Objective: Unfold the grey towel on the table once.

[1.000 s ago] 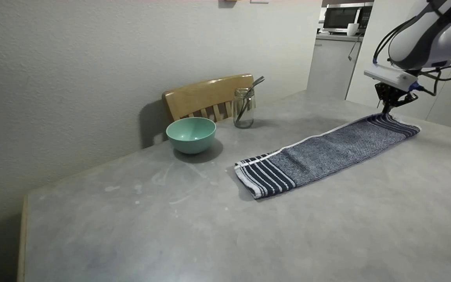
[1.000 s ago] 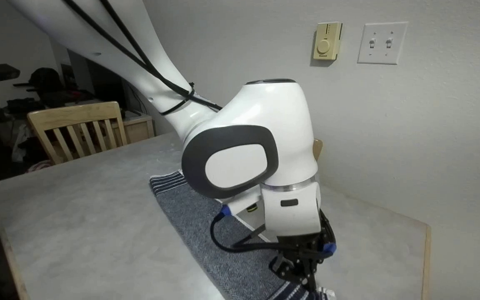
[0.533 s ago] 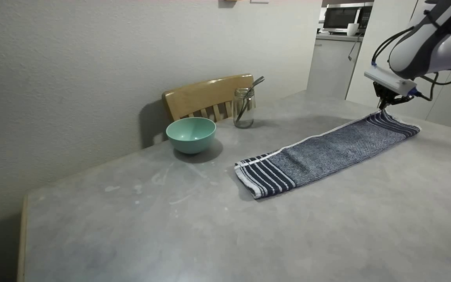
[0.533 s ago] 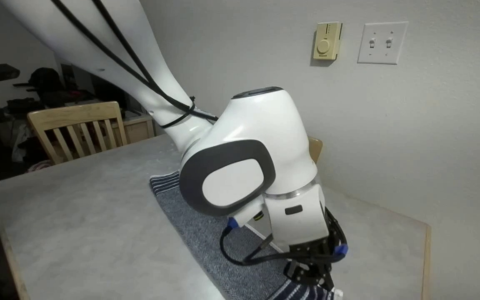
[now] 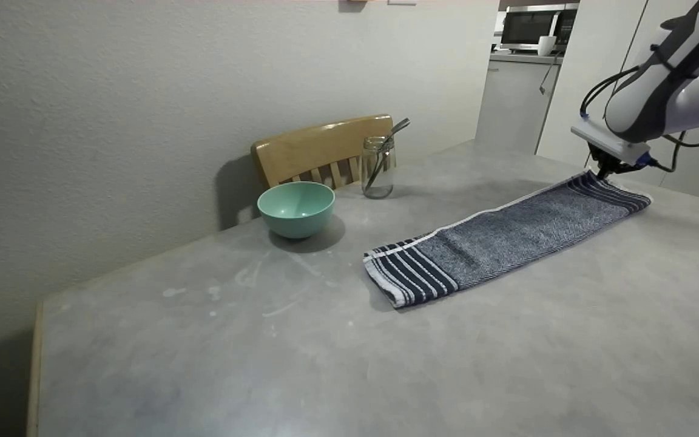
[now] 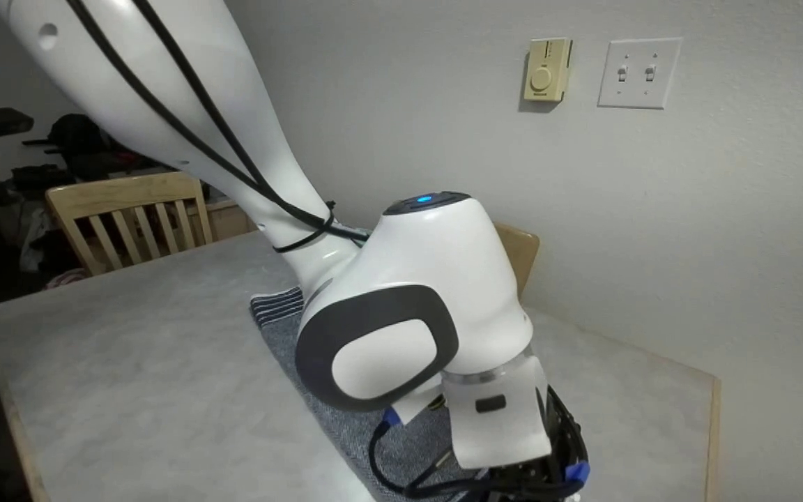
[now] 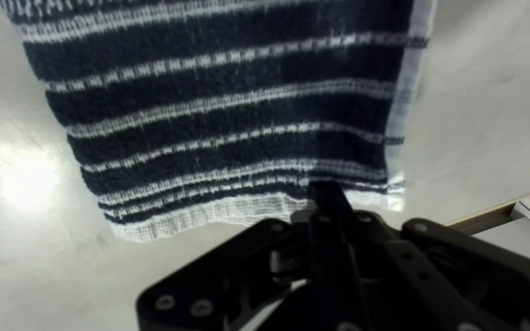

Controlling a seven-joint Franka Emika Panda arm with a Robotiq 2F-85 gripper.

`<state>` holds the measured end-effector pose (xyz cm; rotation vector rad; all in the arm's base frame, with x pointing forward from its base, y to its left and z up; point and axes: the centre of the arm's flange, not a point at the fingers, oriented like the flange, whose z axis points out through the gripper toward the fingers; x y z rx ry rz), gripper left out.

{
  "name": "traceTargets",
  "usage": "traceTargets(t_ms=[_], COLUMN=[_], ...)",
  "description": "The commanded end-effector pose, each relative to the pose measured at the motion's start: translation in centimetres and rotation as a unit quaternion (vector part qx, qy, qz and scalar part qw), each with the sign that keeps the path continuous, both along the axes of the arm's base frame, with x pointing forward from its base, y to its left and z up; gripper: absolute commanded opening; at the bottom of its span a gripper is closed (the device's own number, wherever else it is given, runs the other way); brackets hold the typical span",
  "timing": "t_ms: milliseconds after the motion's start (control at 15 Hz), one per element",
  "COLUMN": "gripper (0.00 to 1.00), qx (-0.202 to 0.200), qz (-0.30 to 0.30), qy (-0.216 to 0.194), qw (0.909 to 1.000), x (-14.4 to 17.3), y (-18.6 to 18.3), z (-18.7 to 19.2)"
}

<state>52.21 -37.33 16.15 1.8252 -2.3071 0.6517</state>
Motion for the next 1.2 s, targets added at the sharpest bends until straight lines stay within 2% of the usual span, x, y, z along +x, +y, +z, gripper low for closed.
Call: traceTargets(t_ms=[0,333,533,800,1133], gripper=[0.0,0.0,0.0,0.0,0.0], qx=[0.004,-0.007,-0.033,-0.07,-0.016], qz=[-0.017,-0.025,-0.015,0.034,0.122], qy=[-0.005,-0.004,0.007,0.049,0.116], qw=[0.9998,0.9997,0.9993,0.9958,0.9855], x=[-0.7,-1.2,-1.9,-2.5,-1.3], y=[-1.1,-1.3,0.5,4.0,8.8], z=[-1.3,-1.2,1.7,6.4,10.2])
